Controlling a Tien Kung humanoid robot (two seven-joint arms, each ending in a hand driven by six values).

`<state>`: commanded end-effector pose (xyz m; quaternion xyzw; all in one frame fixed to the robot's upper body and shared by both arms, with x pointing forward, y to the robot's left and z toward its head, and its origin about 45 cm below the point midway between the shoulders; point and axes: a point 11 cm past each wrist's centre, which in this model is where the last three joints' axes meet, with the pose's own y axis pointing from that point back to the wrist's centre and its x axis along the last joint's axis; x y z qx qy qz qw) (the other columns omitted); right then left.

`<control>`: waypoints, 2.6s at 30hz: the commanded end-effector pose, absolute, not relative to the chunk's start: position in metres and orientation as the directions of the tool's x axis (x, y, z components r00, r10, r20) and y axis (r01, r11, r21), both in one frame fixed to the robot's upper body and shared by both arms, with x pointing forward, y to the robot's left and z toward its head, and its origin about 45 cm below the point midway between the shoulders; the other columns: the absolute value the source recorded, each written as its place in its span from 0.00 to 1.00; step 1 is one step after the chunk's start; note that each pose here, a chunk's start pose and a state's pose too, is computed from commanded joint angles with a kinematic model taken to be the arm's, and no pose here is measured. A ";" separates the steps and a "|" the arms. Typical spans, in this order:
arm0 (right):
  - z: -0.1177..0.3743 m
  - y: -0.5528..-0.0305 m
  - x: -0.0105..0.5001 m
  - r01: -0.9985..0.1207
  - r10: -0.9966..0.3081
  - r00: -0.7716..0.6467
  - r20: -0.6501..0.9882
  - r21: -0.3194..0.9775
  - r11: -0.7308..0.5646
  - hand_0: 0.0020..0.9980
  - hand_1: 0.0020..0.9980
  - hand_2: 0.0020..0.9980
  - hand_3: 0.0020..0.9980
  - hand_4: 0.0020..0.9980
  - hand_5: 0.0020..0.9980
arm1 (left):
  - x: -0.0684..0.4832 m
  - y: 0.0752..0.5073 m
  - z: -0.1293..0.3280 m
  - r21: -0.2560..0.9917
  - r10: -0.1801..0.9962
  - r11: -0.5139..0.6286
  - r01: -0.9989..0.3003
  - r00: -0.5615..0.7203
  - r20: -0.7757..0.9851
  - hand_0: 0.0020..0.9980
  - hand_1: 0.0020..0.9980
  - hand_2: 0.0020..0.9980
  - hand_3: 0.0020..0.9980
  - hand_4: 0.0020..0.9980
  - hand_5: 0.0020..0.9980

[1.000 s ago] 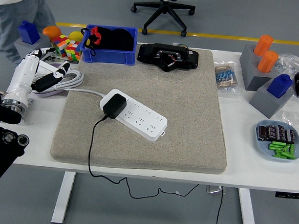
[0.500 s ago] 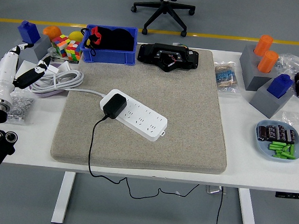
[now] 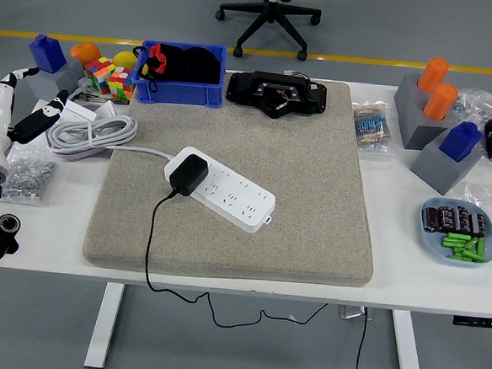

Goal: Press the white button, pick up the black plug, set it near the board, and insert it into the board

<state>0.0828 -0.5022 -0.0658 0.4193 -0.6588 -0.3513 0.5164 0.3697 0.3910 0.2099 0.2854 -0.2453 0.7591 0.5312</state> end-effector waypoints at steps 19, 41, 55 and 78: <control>-0.069 -0.500 0.076 -0.179 -0.914 -0.129 0.385 0.897 0.404 0.63 0.63 0.62 0.60 0.67 0.45 | 0.362 0.394 0.199 -0.025 0.701 -0.326 -0.945 -0.259 0.664 0.95 0.92 0.86 0.83 0.77 0.52; -0.072 -0.495 0.076 -0.175 -0.918 -0.132 0.373 0.903 0.392 0.63 0.64 0.62 0.60 0.68 0.45 | 0.358 0.396 0.194 -0.006 0.703 -0.338 -0.941 -0.257 0.663 0.95 0.92 0.86 0.83 0.77 0.49; -0.072 -0.493 0.077 -0.174 -0.921 -0.130 0.368 0.906 0.386 0.64 0.64 0.62 0.60 0.68 0.46 | 0.356 0.398 0.190 0.007 0.707 -0.344 -0.939 -0.254 0.660 0.95 0.92 0.86 0.82 0.76 0.44; -0.072 -0.495 0.075 -0.165 -0.920 -0.121 0.373 0.906 0.389 0.64 0.64 0.62 0.61 0.68 0.46 | 0.354 0.396 0.188 0.018 0.707 -0.334 -0.942 -0.238 0.666 0.95 0.91 0.85 0.82 0.76 0.42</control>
